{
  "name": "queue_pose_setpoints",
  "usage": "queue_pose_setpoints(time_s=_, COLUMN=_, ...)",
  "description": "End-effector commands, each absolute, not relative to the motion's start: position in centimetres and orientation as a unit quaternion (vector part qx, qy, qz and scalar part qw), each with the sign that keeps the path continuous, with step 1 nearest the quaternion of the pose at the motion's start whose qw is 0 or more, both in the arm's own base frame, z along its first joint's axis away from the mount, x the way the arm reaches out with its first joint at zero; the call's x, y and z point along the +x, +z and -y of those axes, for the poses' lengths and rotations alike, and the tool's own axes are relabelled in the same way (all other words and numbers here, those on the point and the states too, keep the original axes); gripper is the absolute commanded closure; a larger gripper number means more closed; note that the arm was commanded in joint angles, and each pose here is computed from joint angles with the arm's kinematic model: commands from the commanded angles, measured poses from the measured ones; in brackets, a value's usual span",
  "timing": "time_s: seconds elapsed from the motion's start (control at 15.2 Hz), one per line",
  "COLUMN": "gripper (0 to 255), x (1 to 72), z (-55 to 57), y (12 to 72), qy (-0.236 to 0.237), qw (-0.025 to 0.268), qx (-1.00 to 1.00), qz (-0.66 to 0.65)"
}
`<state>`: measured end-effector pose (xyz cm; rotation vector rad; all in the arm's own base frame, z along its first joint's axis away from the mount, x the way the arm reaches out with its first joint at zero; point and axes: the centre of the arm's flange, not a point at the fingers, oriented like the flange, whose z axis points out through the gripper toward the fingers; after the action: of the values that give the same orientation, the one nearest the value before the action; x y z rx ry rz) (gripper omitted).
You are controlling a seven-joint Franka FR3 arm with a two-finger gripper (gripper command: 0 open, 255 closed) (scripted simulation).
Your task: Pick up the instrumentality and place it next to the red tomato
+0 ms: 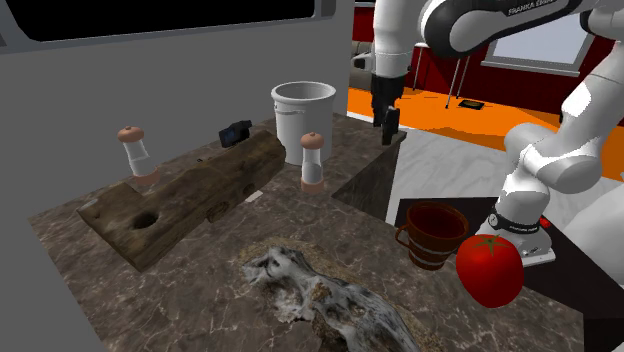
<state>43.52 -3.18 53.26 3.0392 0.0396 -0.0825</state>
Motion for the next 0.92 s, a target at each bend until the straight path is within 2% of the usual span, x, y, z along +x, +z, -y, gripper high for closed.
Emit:
queue_pose_setpoints(time_s=0.0, gripper=0, x=45.8, z=3.8, y=52.9, qy=-0.024, qw=0.054, qx=0.998, qz=-0.005)
queue_pose_setpoints(time_s=0.73, gripper=0, x=58.9, z=8.4, y=52.1, qy=-0.006, qw=0.073, qx=0.997, qz=0.040)
queue_pose_setpoints(time_s=0.86, gripper=0, x=59.1, z=8.6, y=51.6, qy=-0.006, qw=0.073, qx=0.996, qz=0.040)
